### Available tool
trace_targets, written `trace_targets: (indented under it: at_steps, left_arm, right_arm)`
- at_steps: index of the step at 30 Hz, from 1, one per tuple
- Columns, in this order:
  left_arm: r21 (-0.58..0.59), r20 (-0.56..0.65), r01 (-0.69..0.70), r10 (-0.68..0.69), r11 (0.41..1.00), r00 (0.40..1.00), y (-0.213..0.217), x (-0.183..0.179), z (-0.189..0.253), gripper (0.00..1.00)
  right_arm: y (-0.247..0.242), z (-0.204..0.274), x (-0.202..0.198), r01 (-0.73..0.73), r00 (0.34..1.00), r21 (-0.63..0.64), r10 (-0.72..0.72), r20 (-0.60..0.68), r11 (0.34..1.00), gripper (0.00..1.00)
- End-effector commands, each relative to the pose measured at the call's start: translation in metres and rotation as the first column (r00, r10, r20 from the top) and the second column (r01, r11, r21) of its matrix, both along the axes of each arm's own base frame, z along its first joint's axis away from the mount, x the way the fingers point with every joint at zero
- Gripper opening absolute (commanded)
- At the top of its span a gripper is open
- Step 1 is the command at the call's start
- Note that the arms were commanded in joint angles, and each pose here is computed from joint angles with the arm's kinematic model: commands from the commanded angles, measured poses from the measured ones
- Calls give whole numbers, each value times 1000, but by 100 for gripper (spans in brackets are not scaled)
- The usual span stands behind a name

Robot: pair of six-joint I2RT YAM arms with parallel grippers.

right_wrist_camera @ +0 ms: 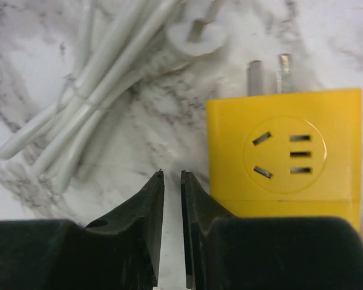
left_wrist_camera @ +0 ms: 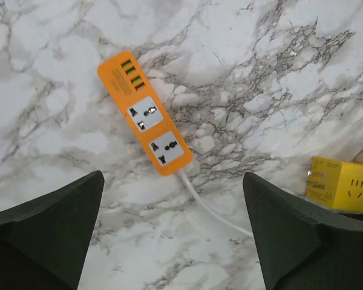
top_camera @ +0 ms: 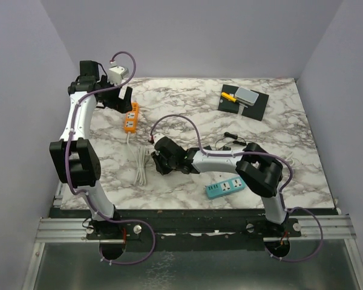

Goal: Insert the plug
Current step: Move the plug to the center of the board.

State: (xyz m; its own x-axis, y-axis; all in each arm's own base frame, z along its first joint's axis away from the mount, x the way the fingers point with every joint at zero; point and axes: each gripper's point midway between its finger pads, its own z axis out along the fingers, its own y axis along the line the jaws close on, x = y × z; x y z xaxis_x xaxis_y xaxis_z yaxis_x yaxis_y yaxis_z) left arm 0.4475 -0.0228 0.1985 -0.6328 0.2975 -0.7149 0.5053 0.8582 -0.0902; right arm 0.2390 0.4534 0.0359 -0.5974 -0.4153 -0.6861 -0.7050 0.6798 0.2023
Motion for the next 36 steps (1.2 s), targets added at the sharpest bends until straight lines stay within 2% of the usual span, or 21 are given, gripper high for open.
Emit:
trace_targets:
  at_steps: [1, 6, 10, 12, 16, 19, 20, 24, 26, 29, 31, 33, 36]
  left_arm:
    - [49, 50, 240, -242, 970, 969, -8, 16, -16, 99]
    - [128, 37, 266, -273, 955, 961, -14, 53, -40, 99]
    - [188, 19, 312, -321, 931, 947, -21, 69, -61, 99]
    - [243, 37, 388, -408, 889, 912, -25, 70, -64, 99]
    - [364, 72, 523, -583, 771, 809, -28, 65, -63, 99]
    - [483, 60, 616, -726, 622, 685, -25, 57, -63, 99]
    - [522, 46, 648, -777, 554, 628, -24, 54, -62, 99]
    - [601, -94, 769, -937, 216, 336, -19, 29, -73, 99]
    - [607, -144, 788, -960, 105, 239, -17, 24, -75, 99]
    - [604, -268, 789, -961, -112, 69, -4, 20, -84, 99]
    - [619, -302, 760, -953, -197, -1, -2, 25, -85, 99]
    - [619, -363, 716, -926, -322, -103, 2, 26, -92, 99]
    - [664, -385, 619, -901, -421, -199, -4, 32, -103, 99]
  right_arm:
    - [-19, 3, 43, 61, 995, -28, -59, 77, 998, 24]
    - [-36, 4, 69, 91, 992, -43, -86, 93, 995, 24]
    - [-38, 11, 55, 53, 997, -26, -51, 57, 998, 34]
    - [-42, 20, 42, 47, 998, 2, -48, 36, 999, 39]
    - [-58, 21, 17, 57, 998, 26, -56, -31, 998, 39]
    - [-72, 11, 2, 71, 994, 15, -69, -81, 997, 34]
    - [-77, 7, -1, 79, 993, 4, -78, -92, 997, 33]
    - [-91, -5, -3, 114, 988, -36, -117, -100, 993, 32]
    - [-98, -9, 7, 145, 985, -60, -149, -84, 988, 32]
    - [-103, -9, 22, 174, 981, -62, -178, -76, 983, 32]
    - [-105, -4, 29, 187, 980, -43, -189, -68, 982, 35]
    - [-101, 4, 30, 176, 982, -13, -177, -61, 984, 43]
    - [-94, 9, 23, 153, 985, 37, -150, -86, 987, 53]
